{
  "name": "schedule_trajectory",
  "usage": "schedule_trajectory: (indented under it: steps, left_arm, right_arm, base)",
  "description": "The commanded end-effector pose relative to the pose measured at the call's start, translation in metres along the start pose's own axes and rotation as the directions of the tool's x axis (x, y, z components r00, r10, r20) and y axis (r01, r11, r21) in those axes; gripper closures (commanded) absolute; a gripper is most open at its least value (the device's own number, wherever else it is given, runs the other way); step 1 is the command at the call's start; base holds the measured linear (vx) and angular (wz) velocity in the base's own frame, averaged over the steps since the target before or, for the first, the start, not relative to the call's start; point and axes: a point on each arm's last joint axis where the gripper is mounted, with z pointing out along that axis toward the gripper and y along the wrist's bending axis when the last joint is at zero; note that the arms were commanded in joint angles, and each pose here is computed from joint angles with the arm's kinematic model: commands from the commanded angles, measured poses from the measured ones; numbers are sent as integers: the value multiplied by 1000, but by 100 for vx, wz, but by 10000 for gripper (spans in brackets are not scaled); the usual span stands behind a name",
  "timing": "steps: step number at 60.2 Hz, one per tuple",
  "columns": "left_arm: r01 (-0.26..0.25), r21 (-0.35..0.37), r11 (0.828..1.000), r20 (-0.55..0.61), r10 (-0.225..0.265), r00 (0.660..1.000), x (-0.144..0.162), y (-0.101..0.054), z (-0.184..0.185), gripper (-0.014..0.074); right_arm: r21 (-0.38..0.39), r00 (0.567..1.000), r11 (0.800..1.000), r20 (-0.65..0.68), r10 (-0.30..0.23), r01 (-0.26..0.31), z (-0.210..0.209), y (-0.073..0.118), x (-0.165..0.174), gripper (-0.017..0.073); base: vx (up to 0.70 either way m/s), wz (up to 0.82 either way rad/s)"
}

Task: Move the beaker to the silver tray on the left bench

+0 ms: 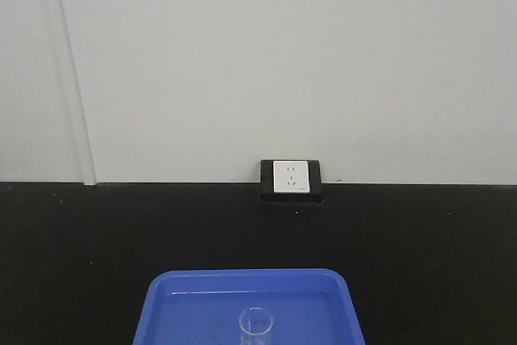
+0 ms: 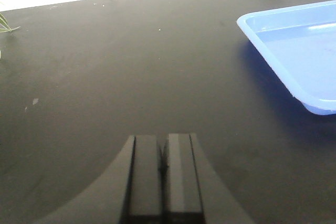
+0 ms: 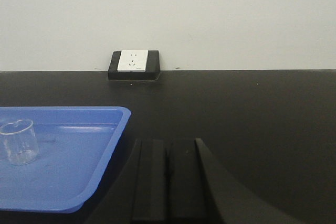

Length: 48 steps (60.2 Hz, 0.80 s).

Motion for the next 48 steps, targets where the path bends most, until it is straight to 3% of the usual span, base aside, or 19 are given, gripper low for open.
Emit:
schedule_trajectory:
  steps: [1, 11, 22, 29, 36, 48]
  left_arm:
    - [3, 4, 1000, 62, -3, 998, -1, -1, 2, 592]
    - [3, 4, 1000, 62, -3, 998, -1, -1, 2, 592]
    - [3, 4, 1000, 62, -3, 998, -1, -1, 2, 592]
    - [3, 4, 1000, 62, -3, 998, -1, -1, 2, 592]
    - [3, 4, 1000, 62, -3, 998, -1, -1, 2, 592]
    - [3, 4, 1000, 62, -3, 998, -1, -1, 2, 592]
  right_arm:
    - [-4, 996, 1000, 92, -5, 5, -1, 0, -7, 571]
    - [-4, 996, 1000, 92, 0, 0, -1, 0, -7, 571]
    - [-33, 970, 997, 231, 71, -65, -5, 2, -26, 571]
    - [-29, 960, 999, 280, 30, -22, -8, 4, -54, 571]
    - [-10, 961, 999, 271, -47, 52, 1, 8, -92, 571]
    - [-9, 981, 998, 185, -65, 68, 62, 12, -142, 571]
  base:
    - [0, 0]
    - [0, 0]
    - [0, 0]
    - [0, 0]
    - [0, 0]
    - [0, 0]
